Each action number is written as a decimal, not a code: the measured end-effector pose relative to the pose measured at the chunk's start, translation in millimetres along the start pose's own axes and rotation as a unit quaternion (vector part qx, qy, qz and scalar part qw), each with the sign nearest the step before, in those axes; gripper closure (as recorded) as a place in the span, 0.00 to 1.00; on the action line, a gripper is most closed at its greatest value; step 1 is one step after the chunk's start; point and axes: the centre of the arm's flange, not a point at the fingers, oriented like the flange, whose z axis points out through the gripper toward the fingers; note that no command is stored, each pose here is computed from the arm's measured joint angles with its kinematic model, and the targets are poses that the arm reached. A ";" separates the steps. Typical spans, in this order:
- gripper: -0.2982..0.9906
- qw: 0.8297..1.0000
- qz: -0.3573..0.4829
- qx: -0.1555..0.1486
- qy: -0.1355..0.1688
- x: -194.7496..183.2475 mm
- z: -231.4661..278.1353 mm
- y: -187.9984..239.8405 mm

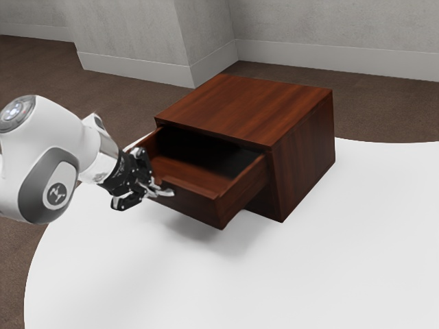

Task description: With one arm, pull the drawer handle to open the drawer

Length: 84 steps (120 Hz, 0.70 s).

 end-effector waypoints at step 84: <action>0.78 1.000 -0.006 -0.015 0.002 9.7 -19.1 -26.9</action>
